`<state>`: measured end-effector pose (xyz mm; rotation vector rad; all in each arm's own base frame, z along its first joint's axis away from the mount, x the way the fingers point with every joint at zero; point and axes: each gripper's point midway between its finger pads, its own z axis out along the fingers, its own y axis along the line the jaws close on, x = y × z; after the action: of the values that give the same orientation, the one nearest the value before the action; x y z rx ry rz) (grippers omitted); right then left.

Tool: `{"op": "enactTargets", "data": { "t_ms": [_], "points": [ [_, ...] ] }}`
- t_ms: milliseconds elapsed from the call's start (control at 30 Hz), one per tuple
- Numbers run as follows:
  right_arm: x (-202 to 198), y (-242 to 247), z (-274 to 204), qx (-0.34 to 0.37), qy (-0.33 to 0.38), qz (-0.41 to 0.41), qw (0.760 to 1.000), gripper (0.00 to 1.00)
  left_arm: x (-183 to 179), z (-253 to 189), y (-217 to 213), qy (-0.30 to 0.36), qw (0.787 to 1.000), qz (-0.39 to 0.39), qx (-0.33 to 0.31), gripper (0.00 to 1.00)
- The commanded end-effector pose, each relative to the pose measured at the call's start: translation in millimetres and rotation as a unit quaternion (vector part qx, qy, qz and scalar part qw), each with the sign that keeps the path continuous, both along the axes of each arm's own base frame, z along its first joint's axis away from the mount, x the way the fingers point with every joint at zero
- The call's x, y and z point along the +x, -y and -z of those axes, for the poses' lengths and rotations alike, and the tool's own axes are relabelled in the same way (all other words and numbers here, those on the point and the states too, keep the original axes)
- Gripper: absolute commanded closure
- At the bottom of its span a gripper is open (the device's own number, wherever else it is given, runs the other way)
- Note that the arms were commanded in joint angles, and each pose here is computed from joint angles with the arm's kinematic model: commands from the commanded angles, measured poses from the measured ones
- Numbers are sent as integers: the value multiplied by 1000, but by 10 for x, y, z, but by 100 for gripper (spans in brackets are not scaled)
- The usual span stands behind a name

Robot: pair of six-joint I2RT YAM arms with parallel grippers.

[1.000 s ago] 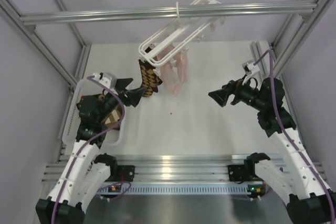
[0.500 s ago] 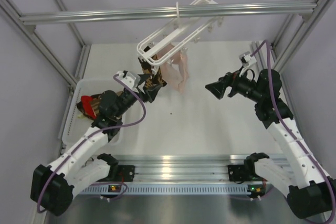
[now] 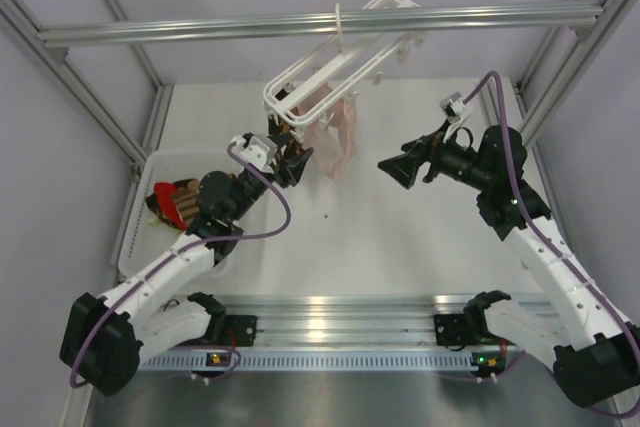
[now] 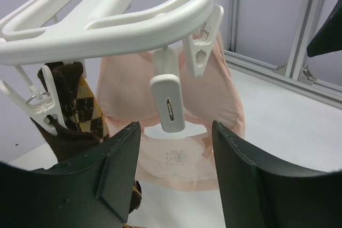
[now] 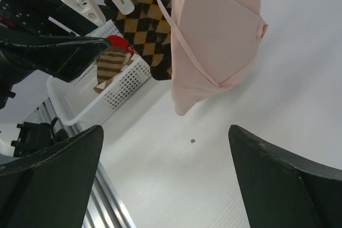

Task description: Clip the socks to the hanger

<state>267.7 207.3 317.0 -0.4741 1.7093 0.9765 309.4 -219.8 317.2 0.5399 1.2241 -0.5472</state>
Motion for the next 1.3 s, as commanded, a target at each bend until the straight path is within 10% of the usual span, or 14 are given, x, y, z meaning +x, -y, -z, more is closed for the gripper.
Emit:
{"op": "enactTargets", "data": {
  "t_ms": [0, 633, 1267],
  "points": [
    [11, -85, -278, 13, 40, -14, 999, 0, -102, -484, 41, 94, 995, 11, -22, 40],
    [-61, -424, -614, 62, 65, -42, 995, 0, -149, -595, 32, 90, 996, 10, 14, 100],
    [-402, -1496, -1014, 158, 13, -166, 973, 28, -466, -518, -65, 7, 995, 22, 99, 100]
  ]
}}
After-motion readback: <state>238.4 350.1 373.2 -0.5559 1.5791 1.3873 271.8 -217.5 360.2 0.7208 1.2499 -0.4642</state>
